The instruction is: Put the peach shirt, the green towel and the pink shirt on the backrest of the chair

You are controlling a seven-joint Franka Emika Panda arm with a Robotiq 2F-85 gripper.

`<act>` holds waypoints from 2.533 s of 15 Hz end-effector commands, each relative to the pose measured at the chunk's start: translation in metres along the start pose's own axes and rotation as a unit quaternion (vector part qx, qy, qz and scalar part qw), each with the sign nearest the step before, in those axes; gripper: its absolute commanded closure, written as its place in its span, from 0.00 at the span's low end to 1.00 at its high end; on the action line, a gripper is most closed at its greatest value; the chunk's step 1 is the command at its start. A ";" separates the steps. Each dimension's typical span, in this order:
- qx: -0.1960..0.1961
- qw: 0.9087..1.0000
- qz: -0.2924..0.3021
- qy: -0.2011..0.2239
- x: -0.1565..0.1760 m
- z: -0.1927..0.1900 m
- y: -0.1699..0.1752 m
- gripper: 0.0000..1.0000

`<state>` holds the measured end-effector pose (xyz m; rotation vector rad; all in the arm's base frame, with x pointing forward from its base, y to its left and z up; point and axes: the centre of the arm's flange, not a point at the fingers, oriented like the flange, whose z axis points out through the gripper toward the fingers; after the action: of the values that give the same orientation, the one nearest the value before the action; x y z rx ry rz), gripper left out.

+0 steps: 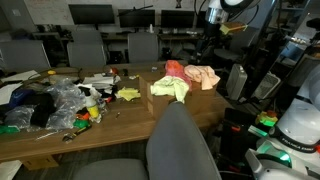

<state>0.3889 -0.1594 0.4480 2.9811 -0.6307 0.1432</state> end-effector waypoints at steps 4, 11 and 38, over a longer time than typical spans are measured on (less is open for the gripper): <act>-0.076 0.995 0.049 0.044 0.035 0.026 0.027 0.00; -0.045 0.997 0.033 0.050 0.049 0.055 0.047 0.00; -0.069 0.990 0.118 -0.015 0.082 0.186 0.113 0.00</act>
<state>0.4268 -0.3077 0.2722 2.8707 -0.8997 -0.0002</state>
